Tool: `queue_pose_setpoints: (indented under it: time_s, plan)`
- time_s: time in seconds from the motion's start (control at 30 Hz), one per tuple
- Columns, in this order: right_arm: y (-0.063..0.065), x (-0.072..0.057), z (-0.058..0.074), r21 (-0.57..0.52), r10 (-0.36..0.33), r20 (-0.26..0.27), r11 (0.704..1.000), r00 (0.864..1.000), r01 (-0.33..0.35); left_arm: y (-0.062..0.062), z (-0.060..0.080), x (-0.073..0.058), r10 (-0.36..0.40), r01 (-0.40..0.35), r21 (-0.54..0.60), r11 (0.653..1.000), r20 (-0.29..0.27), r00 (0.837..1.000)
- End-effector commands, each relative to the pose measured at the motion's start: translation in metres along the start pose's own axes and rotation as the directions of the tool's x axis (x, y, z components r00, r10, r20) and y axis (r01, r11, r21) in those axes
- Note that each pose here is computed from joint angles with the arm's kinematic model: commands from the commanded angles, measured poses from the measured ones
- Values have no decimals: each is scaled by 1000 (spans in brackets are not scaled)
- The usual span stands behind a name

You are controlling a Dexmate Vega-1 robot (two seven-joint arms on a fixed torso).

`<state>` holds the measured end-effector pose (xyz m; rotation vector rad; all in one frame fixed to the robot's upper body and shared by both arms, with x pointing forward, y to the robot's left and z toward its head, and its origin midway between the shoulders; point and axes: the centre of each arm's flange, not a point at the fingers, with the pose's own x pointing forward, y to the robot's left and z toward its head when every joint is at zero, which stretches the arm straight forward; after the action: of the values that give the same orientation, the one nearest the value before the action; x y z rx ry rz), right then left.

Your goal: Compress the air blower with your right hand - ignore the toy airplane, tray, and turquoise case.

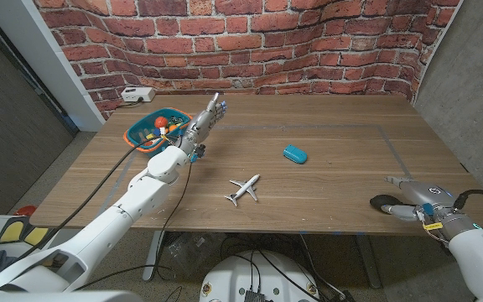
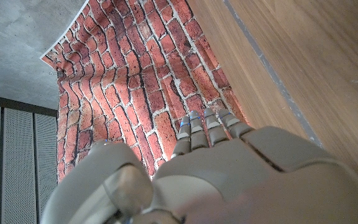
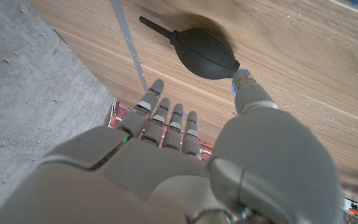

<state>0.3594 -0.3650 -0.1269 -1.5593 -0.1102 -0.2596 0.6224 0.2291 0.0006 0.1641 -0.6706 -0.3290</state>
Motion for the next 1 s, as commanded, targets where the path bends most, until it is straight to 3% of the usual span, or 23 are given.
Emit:
queue_pose_setpoints:
  time_s: [0.03,0.27,0.6,1.0]
  plan:
    - [-4,11,5,-19,77,-12,997,997,-77,1,-6,3,-18,18,-12,1000,-5,1000]
    - [-2,21,-2,18,130,-9,991,991,-130,1,-5,5,-21,21,-7,1000,-5,1000]
    - [-3,30,-6,-14,145,-41,989,989,-146,2,-7,4,-15,15,-10,1000,-8,1000]
    - [-3,39,-8,-24,186,-40,982,982,-187,3,-11,6,-5,5,-20,1000,-12,1000]
